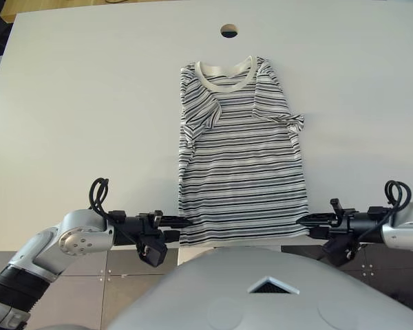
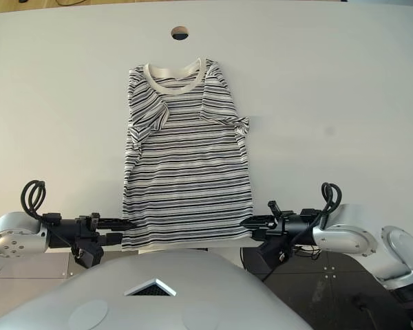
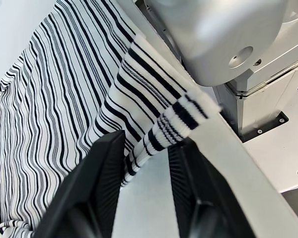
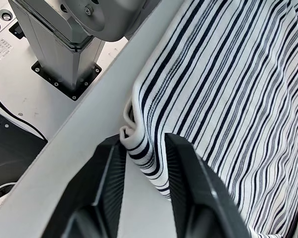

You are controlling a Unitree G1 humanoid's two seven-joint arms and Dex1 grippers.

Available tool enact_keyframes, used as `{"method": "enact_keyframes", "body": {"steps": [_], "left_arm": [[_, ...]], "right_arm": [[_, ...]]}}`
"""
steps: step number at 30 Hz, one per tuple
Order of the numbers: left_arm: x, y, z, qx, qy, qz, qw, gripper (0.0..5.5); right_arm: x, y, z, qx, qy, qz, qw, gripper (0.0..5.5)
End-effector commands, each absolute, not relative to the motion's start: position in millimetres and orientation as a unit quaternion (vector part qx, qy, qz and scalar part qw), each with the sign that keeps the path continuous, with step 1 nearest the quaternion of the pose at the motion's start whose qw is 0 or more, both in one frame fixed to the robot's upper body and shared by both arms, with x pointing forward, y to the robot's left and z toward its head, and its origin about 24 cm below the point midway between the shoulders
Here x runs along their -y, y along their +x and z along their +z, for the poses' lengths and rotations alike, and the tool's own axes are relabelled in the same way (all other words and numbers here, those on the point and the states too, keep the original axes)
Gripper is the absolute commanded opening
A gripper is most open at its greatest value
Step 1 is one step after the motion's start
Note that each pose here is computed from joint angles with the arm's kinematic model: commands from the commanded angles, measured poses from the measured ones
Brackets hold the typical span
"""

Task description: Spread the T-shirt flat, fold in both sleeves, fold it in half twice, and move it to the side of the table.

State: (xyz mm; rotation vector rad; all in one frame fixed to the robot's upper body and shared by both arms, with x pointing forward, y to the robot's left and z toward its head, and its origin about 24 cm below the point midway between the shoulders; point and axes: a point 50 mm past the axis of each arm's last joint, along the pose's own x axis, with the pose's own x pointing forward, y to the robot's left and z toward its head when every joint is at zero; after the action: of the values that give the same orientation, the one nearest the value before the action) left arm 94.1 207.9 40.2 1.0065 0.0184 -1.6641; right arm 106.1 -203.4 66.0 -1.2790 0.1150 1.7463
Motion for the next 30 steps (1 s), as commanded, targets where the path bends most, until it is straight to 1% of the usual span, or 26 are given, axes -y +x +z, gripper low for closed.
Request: {"method": "enact_keyframes", "body": {"steps": [1,5,6,9,10,13,16,17,20,22,24,26,30], "left_arm": [[-210,93,39,-0.013,0.425,-0.716,0.554,0.85],[-210,93,39,-0.012,0.421,-0.717,0.556,0.28],[-210,93,39,-0.011,0.419,-0.716,0.559,0.14],[-209,96,41,-0.007,0.404,-0.706,0.581,0.11],[-209,100,43,-0.001,0.395,-0.698,0.598,0.11],[-205,115,47,0.024,0.359,-0.665,0.655,0.11],[-204,127,48,0.038,0.326,-0.640,0.695,0.11],[-205,131,49,0.043,0.318,-0.629,0.708,0.11],[-205,151,51,0.060,0.300,-0.581,0.754,0.11],[-205,175,48,0.063,0.308,-0.535,0.784,0.11],[-207,207,41,0.050,0.316,-0.467,0.824,0.11],[-207,234,32,0.034,0.324,-0.421,0.847,0.11],[-200,273,21,0.013,0.337,-0.370,0.866,0.11]], "right_arm": [[203,109,66,-0.047,-0.521,0.707,0.476,0.67],[204,108,63,-0.046,-0.518,0.705,0.482,0.11],[204,108,62,-0.046,-0.517,0.704,0.484,0.10],[204,109,62,-0.046,-0.515,0.702,0.489,0.10],[203,110,62,-0.045,-0.508,0.701,0.499,0.10],[200,113,67,-0.036,-0.464,0.691,0.553,0.10],[198,120,74,-0.021,-0.419,0.674,0.608,0.10],[197,125,78,-0.009,-0.401,0.661,0.634,0.10],[191,147,90,0.048,-0.359,0.607,0.707,0.10],[187,179,92,0.077,-0.366,0.530,0.761,0.10],[189,219,88,0.088,-0.399,0.439,0.800,0.10],[192,248,81,0.082,-0.424,0.375,0.820,0.10],[190,286,64,0.065,-0.441,0.301,0.843,0.10]]}}
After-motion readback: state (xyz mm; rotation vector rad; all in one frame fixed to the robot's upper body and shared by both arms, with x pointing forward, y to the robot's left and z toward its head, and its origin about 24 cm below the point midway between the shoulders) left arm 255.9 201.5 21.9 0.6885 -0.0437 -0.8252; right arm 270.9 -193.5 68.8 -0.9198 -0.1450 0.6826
